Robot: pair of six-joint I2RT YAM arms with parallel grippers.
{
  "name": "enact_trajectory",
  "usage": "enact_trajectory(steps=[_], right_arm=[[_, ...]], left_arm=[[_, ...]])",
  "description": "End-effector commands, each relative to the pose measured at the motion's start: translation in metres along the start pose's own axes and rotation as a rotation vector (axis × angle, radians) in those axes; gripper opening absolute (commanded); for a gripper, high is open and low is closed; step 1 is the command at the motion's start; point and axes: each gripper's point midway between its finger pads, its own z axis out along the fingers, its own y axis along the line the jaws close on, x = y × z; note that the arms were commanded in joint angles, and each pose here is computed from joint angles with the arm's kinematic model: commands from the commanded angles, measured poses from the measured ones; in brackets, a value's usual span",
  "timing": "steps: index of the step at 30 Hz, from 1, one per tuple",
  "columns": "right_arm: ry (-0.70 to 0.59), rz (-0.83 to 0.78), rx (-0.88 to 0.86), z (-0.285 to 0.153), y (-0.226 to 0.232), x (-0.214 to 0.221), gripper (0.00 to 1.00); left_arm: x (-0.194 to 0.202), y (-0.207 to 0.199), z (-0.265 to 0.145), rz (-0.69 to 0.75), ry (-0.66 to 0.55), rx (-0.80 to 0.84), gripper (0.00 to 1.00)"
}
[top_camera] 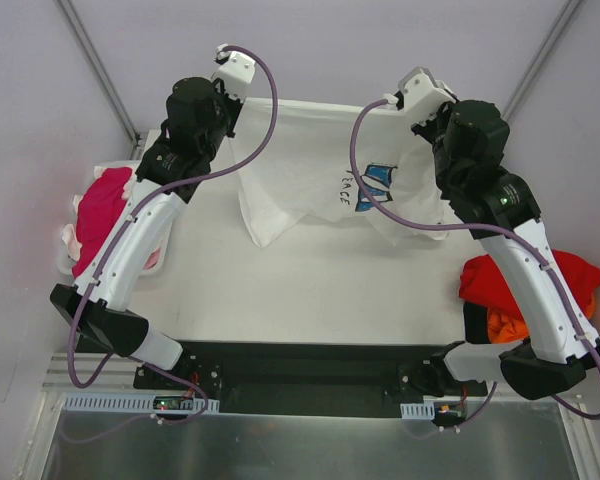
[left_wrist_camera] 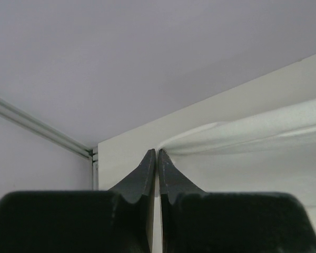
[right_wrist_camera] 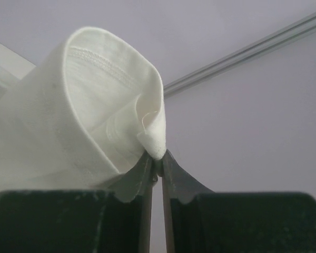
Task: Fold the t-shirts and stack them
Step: Flatten out the tshirt
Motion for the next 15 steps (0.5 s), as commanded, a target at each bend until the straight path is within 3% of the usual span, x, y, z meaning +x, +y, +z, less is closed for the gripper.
enact_trajectory(steps=[1, 3, 9, 15], right_arm=[[0.015, 0.07, 0.135, -0.014, -0.041, 0.006, 0.17], [0.027, 0.055, 0.117, -0.012, -0.031, 0.01, 0.19], [0.058, 0.031, 0.087, -0.011, -0.014, 0.024, 0.37], [0.084, 0.039, 0.039, -0.015, 0.004, 0.039, 0.38]], left_arm=[[-0.008, 0.03, -0.002, -0.026, -0.011, -0.112, 0.0], [-0.003, 0.027, 0.001, -0.023, 0.001, -0.106, 0.0], [0.006, 0.02, 0.005, -0.019, 0.016, -0.082, 0.0], [0.02, 0.008, 0.007, -0.013, 0.042, -0.046, 0.0]])
